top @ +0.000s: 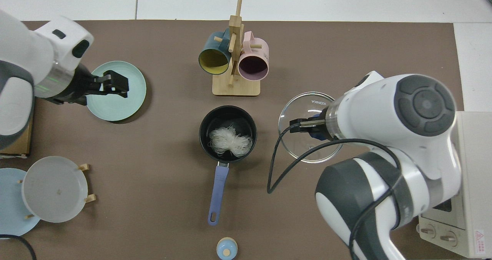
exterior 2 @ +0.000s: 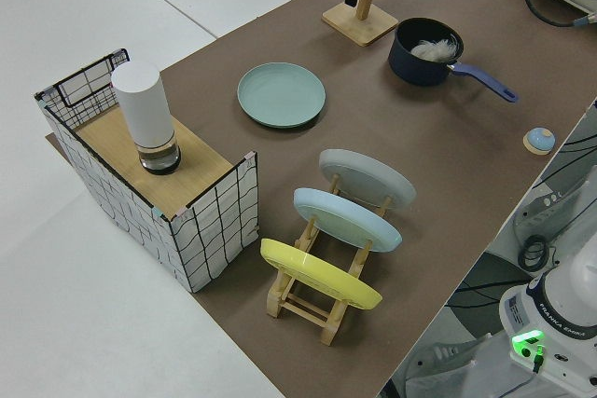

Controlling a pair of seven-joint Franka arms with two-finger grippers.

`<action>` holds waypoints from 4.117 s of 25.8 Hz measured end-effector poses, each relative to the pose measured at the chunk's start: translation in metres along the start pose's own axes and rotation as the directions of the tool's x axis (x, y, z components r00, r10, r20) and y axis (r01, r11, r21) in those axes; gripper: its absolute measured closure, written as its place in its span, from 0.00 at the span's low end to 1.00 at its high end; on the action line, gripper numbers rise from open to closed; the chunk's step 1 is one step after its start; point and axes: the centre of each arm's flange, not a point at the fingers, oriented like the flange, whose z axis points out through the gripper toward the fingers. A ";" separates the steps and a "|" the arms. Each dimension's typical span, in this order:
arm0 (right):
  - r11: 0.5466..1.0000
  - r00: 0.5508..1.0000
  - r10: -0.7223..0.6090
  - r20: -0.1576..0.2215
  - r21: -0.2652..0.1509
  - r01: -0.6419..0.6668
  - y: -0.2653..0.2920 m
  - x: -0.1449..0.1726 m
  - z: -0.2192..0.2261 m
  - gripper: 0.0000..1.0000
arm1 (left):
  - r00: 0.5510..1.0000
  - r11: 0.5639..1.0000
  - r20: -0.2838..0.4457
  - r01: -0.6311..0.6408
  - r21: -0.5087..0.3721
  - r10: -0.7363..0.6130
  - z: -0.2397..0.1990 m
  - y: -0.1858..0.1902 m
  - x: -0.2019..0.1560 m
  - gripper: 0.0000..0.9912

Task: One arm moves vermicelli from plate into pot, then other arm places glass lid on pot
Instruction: 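Withdraw the left gripper while the right gripper carries the glass lid, then lower the glass lid onto the pot with the right gripper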

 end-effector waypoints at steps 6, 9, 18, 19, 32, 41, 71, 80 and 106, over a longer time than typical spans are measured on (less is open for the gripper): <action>0.999 0.999 0.042 -0.011 0.027 -0.042 -0.038 -0.006 0.014 0.56 | 0.994 0.993 -0.005 -0.110 0.033 0.111 -0.016 -0.058 0.001 0.00; 0.998 0.999 0.054 0.002 0.017 -0.054 -0.057 -0.012 0.028 0.56 | 0.992 0.992 0.001 -0.124 0.040 0.124 -0.020 -0.083 0.000 0.00; 0.993 0.993 0.122 -0.002 -0.008 -0.122 -0.126 -0.020 0.058 0.56 | 0.989 0.988 -0.005 -0.149 0.043 0.149 -0.022 -0.082 -0.002 0.00; 0.992 0.992 0.128 0.000 -0.005 -0.128 -0.132 -0.020 0.060 0.56 | 0.988 0.987 -0.005 -0.153 0.044 0.154 -0.021 -0.080 -0.002 0.00; 0.978 0.978 0.208 0.004 0.003 -0.208 -0.188 -0.006 0.101 0.56 | 0.984 0.983 0.001 -0.180 0.043 0.180 -0.019 -0.065 -0.004 0.00; 0.971 0.971 0.239 0.029 0.003 -0.239 -0.197 0.007 0.137 0.56 | 0.981 0.980 0.002 -0.192 0.044 0.193 -0.019 -0.057 -0.006 0.00; 0.967 0.964 0.255 0.076 -0.017 -0.254 -0.193 0.013 0.155 0.56 | 0.982 0.981 0.002 -0.191 0.044 0.191 -0.019 -0.058 -0.006 0.00; 0.968 0.965 0.252 0.077 -0.016 -0.252 -0.195 0.011 0.155 0.56 | 0.982 0.981 0.001 -0.189 0.044 0.190 -0.020 -0.059 -0.006 0.00; 0.971 0.967 0.239 0.086 -0.047 -0.235 -0.200 0.009 0.158 0.56 | 0.984 0.983 0.000 -0.180 0.045 0.180 -0.020 -0.064 -0.006 0.00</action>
